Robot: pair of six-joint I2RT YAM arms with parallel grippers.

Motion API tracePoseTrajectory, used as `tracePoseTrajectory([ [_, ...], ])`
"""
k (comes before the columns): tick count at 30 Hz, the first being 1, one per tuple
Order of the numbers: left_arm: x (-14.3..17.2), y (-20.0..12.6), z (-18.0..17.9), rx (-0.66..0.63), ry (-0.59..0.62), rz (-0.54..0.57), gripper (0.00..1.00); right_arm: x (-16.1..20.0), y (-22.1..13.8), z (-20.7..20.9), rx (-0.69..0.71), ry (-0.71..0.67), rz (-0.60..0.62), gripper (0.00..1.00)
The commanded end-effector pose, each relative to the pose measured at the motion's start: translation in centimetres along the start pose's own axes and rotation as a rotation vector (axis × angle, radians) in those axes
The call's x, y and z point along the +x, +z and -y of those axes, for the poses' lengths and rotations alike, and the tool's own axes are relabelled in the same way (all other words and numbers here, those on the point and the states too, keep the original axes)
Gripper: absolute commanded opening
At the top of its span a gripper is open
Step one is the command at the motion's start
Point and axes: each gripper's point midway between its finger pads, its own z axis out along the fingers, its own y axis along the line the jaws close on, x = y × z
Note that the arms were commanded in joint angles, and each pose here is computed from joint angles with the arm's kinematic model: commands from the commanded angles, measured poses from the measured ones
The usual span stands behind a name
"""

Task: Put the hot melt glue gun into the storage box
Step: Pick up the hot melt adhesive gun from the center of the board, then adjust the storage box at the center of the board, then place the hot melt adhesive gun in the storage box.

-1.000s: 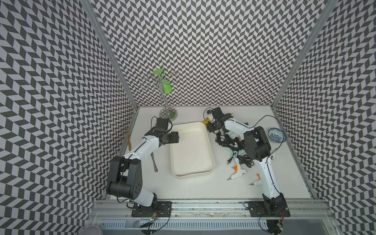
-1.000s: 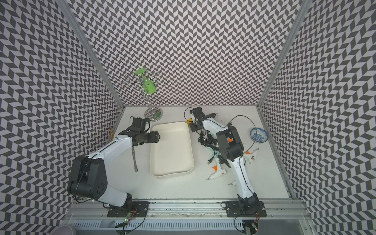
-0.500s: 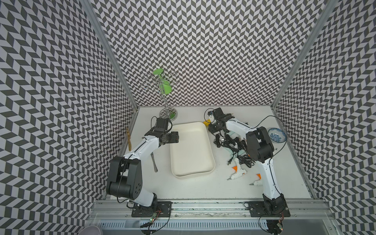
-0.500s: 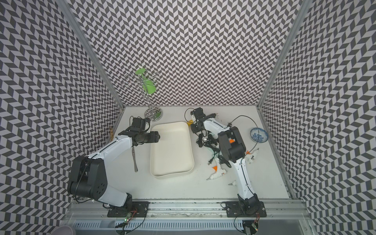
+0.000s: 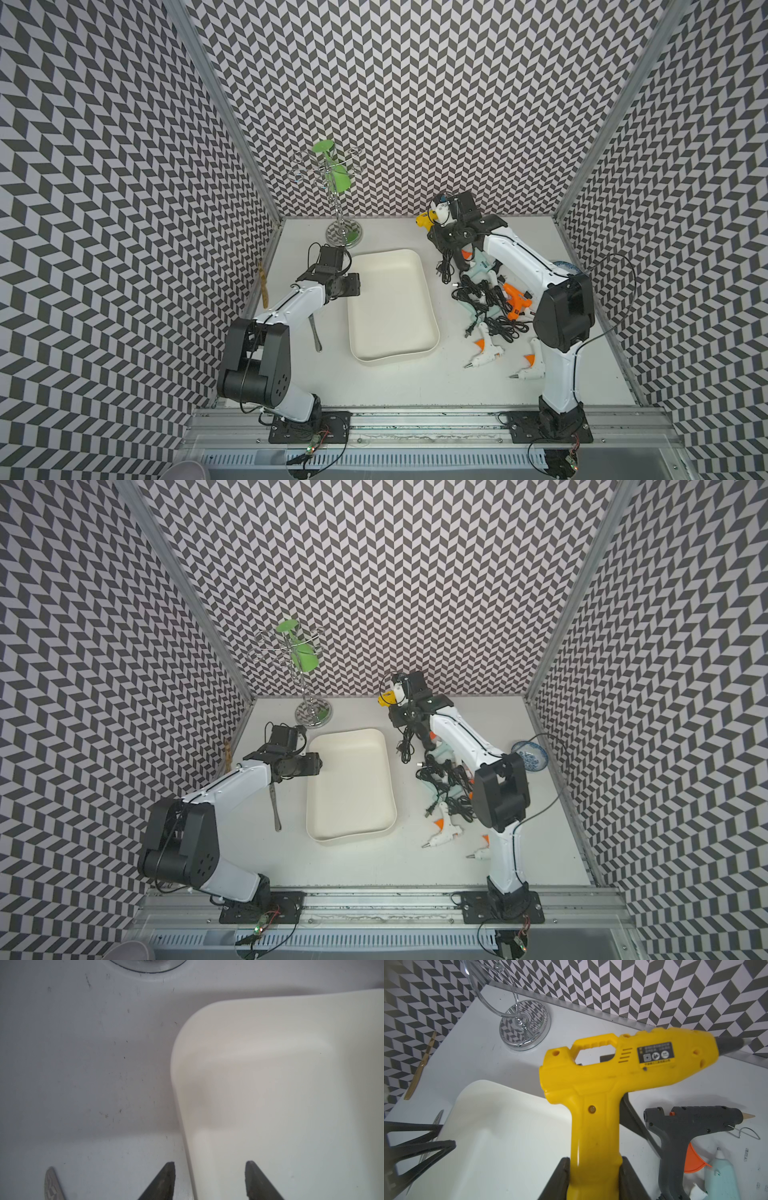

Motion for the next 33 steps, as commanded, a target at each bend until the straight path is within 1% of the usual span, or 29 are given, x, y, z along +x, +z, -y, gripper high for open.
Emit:
tracePoseTrajectory([
  [1,-0.2,0.8,-0.5,-0.017,-0.053,0.017,0.47,-2.3,-3.8,-3.5,-0.074,-0.015,0.072,0.22],
  [3,-0.1,1.0,-0.4,-0.017,-0.073,0.018,0.39,-2.4,-4.8,-4.9,-0.098,-0.029,0.080,0.22],
  [6,-0.1,1.4,0.0,-0.005,-0.106,0.021,0.31,-2.6,-6.1,-7.3,-0.138,-0.036,0.097,0.22],
  [10,-0.5,1.6,0.7,0.017,-0.139,0.046,0.27,-2.8,-7.1,-11.3,-0.191,-0.055,0.120,0.23],
  [12,-0.6,1.7,1.2,0.042,-0.179,0.052,0.22,-2.3,-6.9,-13.1,-0.207,-0.062,0.111,0.23],
  [14,-1.1,1.7,1.9,0.058,-0.204,0.067,0.20,-1.2,-6.2,-15.0,-0.233,-0.068,0.087,0.23],
  [20,-2.3,1.7,3.1,0.079,-0.259,0.099,0.17,3.2,-3.3,-18.9,-0.250,-0.109,-0.018,0.24],
  [24,-2.3,1.9,3.2,0.093,-0.313,0.109,0.15,5.9,-1.8,-19.5,-0.235,-0.093,-0.110,0.24],
  [30,-2.2,1.2,3.4,0.121,-0.390,0.130,0.15,9.4,-0.8,-18.9,-0.195,-0.073,-0.189,0.24],
  [33,-2.2,0.7,3.5,0.131,-0.401,0.137,0.20,10.9,-0.1,-18.2,-0.172,-0.054,-0.216,0.24],
])
